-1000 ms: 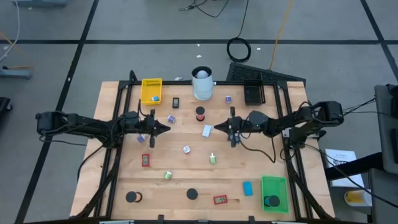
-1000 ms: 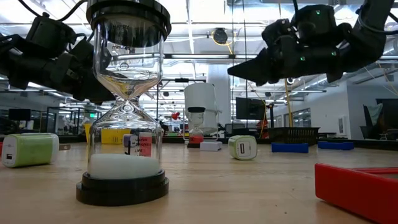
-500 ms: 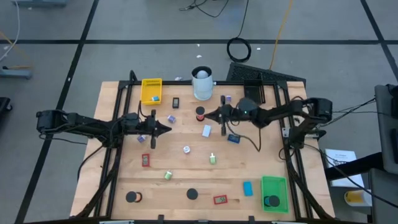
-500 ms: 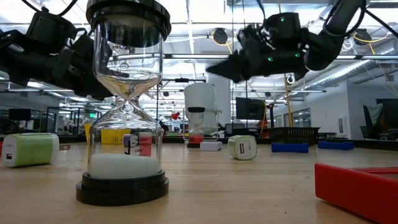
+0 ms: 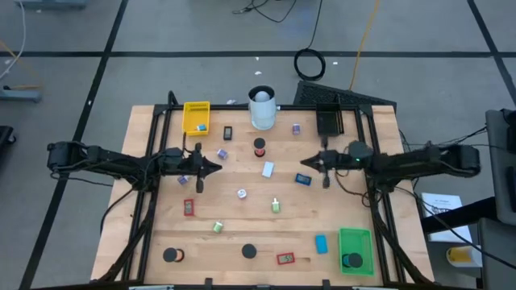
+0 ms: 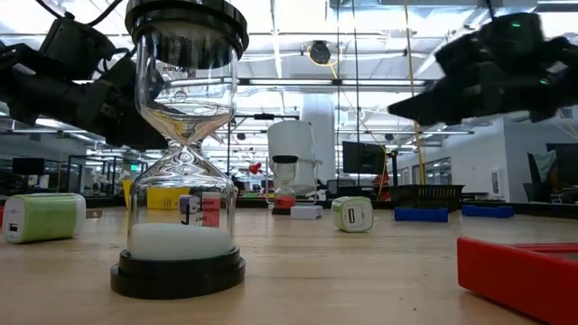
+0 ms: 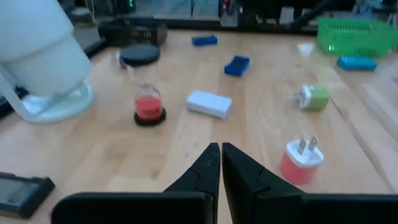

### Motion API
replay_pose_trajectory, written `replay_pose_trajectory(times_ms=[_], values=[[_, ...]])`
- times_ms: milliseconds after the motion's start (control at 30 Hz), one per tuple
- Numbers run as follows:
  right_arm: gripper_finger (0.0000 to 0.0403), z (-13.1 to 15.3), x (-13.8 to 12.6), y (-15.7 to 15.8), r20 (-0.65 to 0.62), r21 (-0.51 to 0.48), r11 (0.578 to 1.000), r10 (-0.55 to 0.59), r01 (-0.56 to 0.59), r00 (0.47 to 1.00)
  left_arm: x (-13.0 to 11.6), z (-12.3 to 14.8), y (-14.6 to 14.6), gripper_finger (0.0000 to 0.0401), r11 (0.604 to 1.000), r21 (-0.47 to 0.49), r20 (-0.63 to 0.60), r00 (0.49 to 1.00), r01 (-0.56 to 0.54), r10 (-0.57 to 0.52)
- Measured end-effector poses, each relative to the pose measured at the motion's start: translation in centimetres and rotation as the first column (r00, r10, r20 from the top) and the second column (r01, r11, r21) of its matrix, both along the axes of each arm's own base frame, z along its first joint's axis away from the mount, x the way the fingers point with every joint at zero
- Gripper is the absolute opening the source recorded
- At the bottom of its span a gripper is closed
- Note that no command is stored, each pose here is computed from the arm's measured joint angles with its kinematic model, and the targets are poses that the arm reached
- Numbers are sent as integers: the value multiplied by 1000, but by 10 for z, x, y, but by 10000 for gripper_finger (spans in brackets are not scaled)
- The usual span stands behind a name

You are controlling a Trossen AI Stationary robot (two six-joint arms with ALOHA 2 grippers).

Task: Pick & Place Office items
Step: Put the red timer into the black bin

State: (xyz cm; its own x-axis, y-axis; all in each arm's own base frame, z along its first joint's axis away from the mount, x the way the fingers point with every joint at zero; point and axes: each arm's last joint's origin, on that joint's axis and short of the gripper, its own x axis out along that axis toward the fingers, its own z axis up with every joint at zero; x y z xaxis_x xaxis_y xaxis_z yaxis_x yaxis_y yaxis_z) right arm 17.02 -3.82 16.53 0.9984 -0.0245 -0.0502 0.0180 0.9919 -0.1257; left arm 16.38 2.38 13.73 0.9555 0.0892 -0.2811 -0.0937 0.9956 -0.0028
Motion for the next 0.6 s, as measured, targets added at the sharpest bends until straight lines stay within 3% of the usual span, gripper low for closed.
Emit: replay_pose_trajectory(times_ms=[233,433,600], values=[[0,5,-25,5,117,-8,998,-56,57,992,13,8,-8,21,999,-38,-185,982,34,-41],[0,8,-28,6,136,-6,998,-56,57,989,23,27,-15,21,997,-71,-366,930,7,-32],[0,6,-28,5,119,-1,997,-78,78,990,27,48,-25,22,999,-42,-452,892,-12,-8]])
